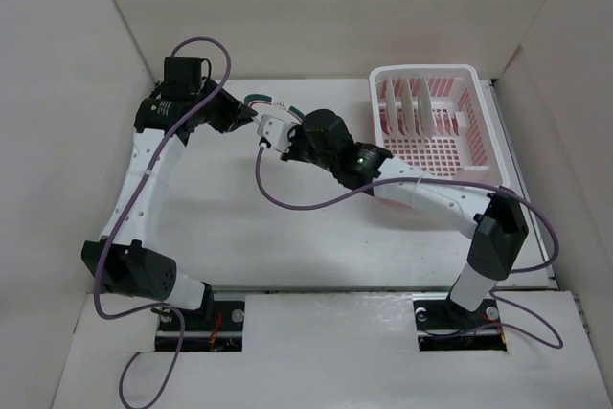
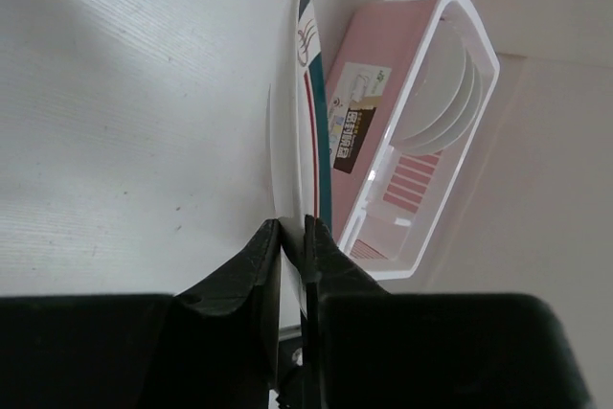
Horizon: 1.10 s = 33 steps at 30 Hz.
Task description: Load the plates into the dish rack
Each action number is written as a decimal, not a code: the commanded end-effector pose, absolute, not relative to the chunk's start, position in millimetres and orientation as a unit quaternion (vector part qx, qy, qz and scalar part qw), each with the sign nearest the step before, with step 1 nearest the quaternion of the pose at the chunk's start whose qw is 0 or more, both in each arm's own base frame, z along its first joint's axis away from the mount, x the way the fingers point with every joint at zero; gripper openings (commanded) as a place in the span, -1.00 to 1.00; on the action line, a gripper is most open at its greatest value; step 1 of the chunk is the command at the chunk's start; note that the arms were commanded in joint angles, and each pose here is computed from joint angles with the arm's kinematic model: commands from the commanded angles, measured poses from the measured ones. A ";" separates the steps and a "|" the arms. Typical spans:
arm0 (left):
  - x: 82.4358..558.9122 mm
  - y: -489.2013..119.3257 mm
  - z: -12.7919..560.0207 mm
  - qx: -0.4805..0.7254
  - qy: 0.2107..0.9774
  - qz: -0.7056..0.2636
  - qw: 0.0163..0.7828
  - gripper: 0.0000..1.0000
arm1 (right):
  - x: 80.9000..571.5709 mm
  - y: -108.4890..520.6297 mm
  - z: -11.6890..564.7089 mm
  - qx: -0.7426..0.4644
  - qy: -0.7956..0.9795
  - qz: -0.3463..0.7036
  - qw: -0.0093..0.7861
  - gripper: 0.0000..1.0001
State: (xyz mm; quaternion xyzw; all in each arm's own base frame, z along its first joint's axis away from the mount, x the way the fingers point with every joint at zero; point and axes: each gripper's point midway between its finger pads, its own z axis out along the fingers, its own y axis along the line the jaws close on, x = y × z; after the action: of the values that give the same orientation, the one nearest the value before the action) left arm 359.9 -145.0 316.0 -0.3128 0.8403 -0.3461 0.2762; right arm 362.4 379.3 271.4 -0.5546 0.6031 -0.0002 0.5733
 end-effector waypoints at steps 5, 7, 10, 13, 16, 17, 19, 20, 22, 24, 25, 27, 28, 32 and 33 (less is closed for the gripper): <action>355.7 -157.9 353.2 -0.243 0.818 -0.412 0.319 -0.89 | 364.1 381.3 323.4 -0.490 0.604 0.032 0.628 -1.00; 360.6 -168.1 358.9 -0.214 0.806 -0.445 0.327 -0.53 | 359.5 381.6 329.4 -0.483 0.604 0.037 0.633 -1.00; 370.3 -173.9 374.3 -0.177 0.782 -0.479 0.357 0.10 | 355.7 378.6 342.9 -0.464 0.606 0.052 0.645 -1.00; 384.4 -168.4 379.9 -0.176 0.769 -0.477 0.389 0.86 | 350.4 367.7 363.0 -0.436 0.607 0.060 0.662 -1.00; 395.6 -149.2 373.4 -0.193 0.779 -0.417 0.427 1.00 | 356.9 346.2 375.2 -0.391 0.626 0.060 0.672 -1.00; 398.5 -142.8 366.0 -0.201 0.788 -0.394 0.428 1.00 | 355.4 333.8 391.3 -0.358 0.632 0.079 0.683 -1.00; 404.7 -124.2 339.8 -0.213 0.814 -0.325 0.432 1.00 | 371.2 298.3 410.0 -0.301 0.645 0.086 0.697 -1.00; 403.5 -121.2 333.0 -0.213 0.821 -0.304 0.433 1.00 | 370.5 277.4 423.6 -0.255 0.652 0.106 0.706 -1.00; 404.9 -106.4 316.7 -0.220 0.833 -0.250 0.442 1.00 | 390.6 224.9 432.8 -0.200 0.661 0.104 0.715 -1.00; 401.2 -98.7 297.0 -0.227 0.842 -0.225 0.434 1.00 | 395.2 184.8 439.5 -0.154 0.665 0.110 0.722 -1.00; 399.2 -100.6 297.0 -0.224 0.840 -0.225 0.440 1.00 | 399.2 167.2 441.7 -0.141 0.668 0.105 0.723 -1.00; 394.7 -99.6 279.4 -0.223 0.847 -0.219 0.430 1.00 | 415.5 122.0 429.2 -0.114 0.688 0.090 0.711 -1.00; 391.5 -103.3 278.8 -0.216 0.847 -0.229 0.428 1.00 | 418.7 107.8 434.2 -0.103 0.686 0.089 0.715 -1.00; 389.9 -110.3 265.4 -0.204 0.853 -0.236 0.419 1.00 | 435.2 52.9 432.1 -0.065 0.695 0.088 0.710 -1.00; 389.9 -110.3 265.4 -0.204 0.853 -0.236 0.419 1.00 | 439.9 37.0 427.4 -0.052 0.704 0.075 0.705 -1.00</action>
State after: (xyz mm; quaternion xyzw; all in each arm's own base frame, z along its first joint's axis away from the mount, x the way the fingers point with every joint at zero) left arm 389.5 -110.6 242.9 -0.2283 0.8664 -0.2321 0.3787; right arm 437.1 24.0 397.1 -0.0414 0.7334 0.0128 0.6785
